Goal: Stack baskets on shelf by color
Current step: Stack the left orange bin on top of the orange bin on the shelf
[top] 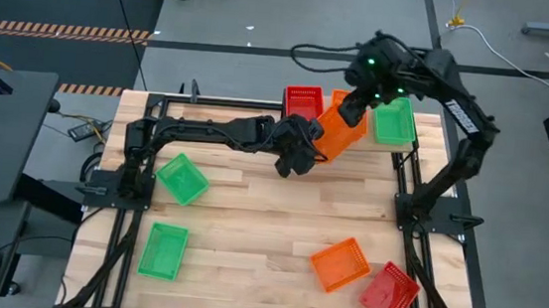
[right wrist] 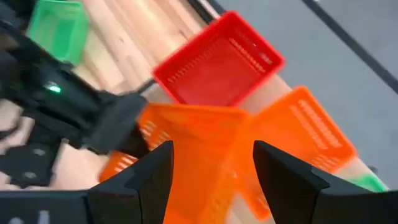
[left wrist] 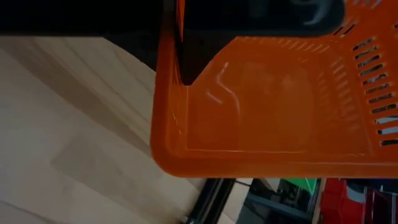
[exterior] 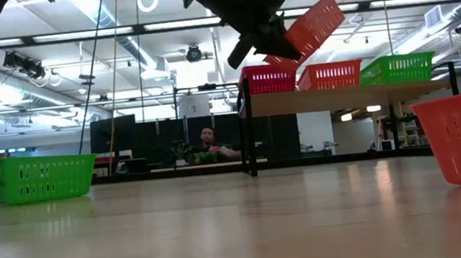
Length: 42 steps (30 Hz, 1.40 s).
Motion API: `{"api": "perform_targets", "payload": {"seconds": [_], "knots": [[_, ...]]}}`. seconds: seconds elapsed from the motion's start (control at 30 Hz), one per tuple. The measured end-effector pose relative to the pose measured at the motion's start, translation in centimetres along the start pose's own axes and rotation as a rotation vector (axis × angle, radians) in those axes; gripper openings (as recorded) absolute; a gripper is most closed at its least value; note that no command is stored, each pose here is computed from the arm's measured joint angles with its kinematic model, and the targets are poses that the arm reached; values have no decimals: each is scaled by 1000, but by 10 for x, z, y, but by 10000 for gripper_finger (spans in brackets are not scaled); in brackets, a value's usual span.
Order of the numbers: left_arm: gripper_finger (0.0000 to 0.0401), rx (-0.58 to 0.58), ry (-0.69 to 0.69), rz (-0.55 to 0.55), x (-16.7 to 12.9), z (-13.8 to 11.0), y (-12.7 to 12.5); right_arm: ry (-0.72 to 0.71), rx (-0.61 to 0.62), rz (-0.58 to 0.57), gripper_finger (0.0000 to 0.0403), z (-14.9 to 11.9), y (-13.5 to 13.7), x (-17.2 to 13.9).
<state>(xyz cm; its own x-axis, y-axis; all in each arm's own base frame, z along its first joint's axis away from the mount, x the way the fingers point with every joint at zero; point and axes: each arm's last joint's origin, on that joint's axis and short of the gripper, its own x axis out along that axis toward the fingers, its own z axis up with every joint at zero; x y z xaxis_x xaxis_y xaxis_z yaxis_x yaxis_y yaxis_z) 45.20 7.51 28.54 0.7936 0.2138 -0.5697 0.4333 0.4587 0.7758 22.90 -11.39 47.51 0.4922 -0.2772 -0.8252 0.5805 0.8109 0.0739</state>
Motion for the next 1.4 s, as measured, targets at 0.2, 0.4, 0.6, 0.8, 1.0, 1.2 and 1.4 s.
{"api": "perform_targets", "payload": {"seconds": [0.2,0.4,0.6,0.8,1.0,1.2,1.4], "knots": [[11,17,38,-13,0,2,-4,53,-33,-25,226,7,4,22],[11,46,93,-40,-2,7,-11,48,-63,-99,226,9,4,25],[11,74,180,-74,-3,10,-19,97,-96,-81,224,4,15,37],[11,78,228,-81,-17,17,-21,183,-143,-77,209,-5,28,56],[11,41,245,-137,-30,22,-26,149,-137,-70,196,-10,32,44],[11,38,245,-148,-37,29,-29,132,-130,-61,194,-13,35,37],[11,54,228,-123,-41,38,-29,144,-159,-46,194,-15,44,40]]}}
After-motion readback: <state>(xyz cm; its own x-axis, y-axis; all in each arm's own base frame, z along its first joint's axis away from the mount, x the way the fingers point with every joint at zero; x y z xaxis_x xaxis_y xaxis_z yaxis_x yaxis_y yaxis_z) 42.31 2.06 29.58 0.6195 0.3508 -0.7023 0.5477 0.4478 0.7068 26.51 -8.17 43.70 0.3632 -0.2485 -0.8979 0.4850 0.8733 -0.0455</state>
